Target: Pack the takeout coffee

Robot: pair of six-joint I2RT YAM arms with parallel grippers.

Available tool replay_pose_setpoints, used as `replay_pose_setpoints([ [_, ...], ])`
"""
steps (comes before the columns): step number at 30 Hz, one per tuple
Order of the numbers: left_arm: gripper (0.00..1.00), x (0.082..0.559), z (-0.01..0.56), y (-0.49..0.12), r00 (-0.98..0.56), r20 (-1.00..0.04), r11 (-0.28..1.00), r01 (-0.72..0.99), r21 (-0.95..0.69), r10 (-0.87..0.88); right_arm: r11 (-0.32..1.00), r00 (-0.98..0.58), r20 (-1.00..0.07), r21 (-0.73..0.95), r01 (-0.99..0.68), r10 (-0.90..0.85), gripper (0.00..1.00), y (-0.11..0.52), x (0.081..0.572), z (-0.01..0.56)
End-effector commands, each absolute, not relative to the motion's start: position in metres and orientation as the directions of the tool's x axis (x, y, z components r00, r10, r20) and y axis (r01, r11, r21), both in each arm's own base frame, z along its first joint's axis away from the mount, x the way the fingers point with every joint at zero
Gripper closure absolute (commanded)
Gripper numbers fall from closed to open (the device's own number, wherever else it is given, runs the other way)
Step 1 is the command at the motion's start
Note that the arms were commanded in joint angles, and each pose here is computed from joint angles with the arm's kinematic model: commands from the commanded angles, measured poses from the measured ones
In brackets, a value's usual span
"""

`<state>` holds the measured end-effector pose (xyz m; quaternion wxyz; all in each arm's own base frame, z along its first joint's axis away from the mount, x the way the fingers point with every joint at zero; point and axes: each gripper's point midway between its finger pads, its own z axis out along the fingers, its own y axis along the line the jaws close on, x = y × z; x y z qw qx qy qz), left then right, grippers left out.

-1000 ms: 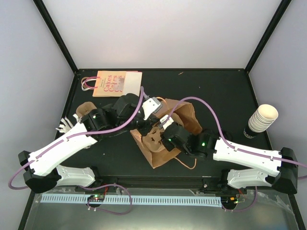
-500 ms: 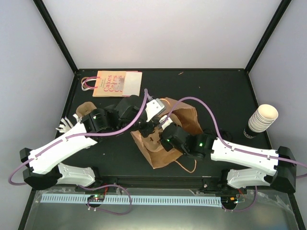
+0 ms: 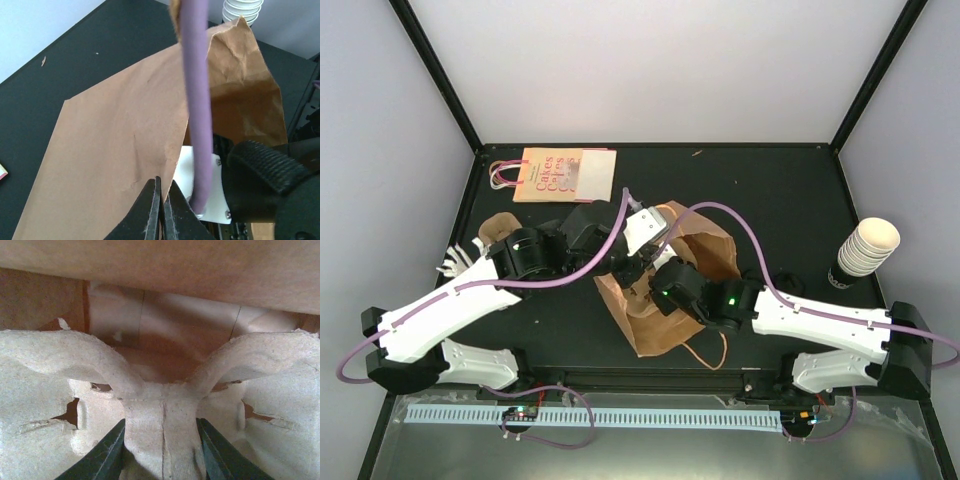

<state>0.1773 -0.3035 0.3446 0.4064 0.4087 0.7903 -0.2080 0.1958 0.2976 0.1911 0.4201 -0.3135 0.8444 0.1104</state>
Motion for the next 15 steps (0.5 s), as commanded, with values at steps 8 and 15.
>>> replay_pose_setpoints([
  [8, 0.98, 0.152, 0.403, -0.318, -0.258, -0.915, 0.462, 0.882, -0.092, 0.310, 0.822, -0.433, -0.818, -0.080, -0.564, -0.377, 0.67, 0.296, 0.206, 0.200],
  [15, 0.98, 0.153, 0.391, -0.323, -0.295, -0.898, 0.468, 0.876, -0.117, 0.328, 0.830, -0.375, -0.870, -0.066, -0.554, -0.319, 0.67, 0.287, 0.208, 0.221],
])
